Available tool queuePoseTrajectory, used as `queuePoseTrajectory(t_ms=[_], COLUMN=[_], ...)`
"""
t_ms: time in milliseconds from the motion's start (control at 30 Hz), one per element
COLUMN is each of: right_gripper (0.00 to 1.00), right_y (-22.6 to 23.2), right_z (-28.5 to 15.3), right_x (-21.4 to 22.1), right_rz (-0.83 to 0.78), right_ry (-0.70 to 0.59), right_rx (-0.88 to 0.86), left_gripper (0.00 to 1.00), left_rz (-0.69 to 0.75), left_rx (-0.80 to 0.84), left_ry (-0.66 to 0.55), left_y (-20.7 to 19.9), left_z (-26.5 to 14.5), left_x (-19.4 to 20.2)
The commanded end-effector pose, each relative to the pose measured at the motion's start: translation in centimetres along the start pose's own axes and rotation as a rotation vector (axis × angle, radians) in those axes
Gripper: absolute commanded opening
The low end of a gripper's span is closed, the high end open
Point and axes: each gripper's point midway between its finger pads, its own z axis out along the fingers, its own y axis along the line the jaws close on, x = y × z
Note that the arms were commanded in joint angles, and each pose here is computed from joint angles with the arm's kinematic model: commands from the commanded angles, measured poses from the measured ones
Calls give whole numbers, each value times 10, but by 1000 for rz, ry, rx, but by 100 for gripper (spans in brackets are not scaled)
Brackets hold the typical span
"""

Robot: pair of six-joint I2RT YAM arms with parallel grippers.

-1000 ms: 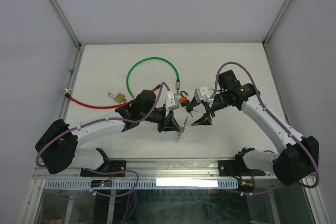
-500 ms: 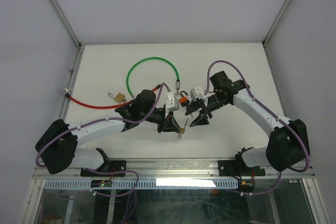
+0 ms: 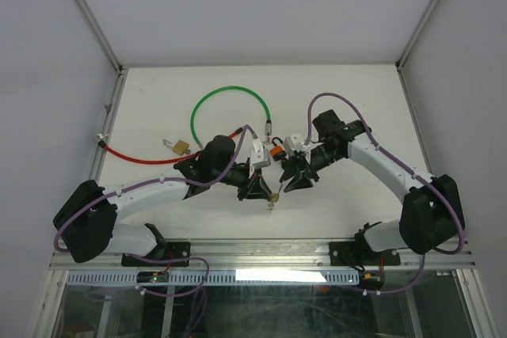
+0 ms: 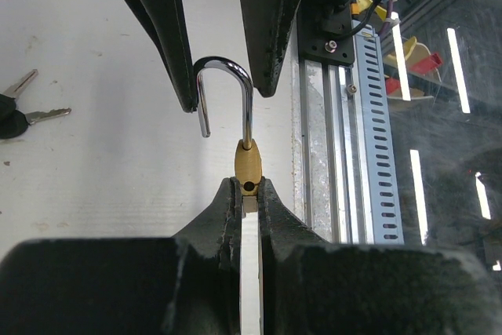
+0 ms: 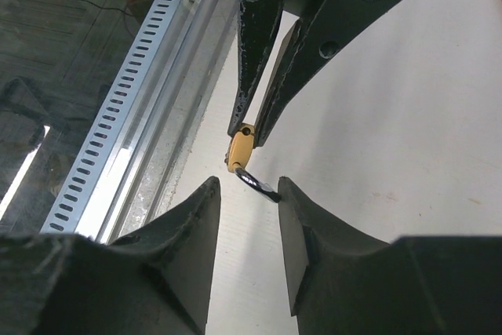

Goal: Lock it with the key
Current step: Adjust the lock.

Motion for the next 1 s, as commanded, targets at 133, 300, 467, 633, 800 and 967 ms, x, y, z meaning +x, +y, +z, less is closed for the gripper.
queuePoseTrajectory(t_ms=[133,300,467,633,800,967], right_gripper=[32,28,23,14,0,0], right_y=[-1,-2,-3,-4,-3,-1], right_z=[-3,-3,-3,-2,-2,-4], right_x=[-23,-22,-21,-20,-20,-23], right_rz=[-61,-50,-41,-40,-37,-35], right_ry=[-47,-42,-38,-31,-27,-30], right_rx=[3,13,24,25,25,29], left_gripper=[0,0,0,0,0,0], left_rz=[97,87,81,79,90,114], left_rx=[-6,-33,-51,-72,-102,-162], left_ry=[-86,-87,-92,-95,-104,-143], left_y=[-1,3,6,9,12,16], left_z=[-5,-5,-5,-6,-10,-18], left_x=[-32,-33,-35,-36,-37,-41])
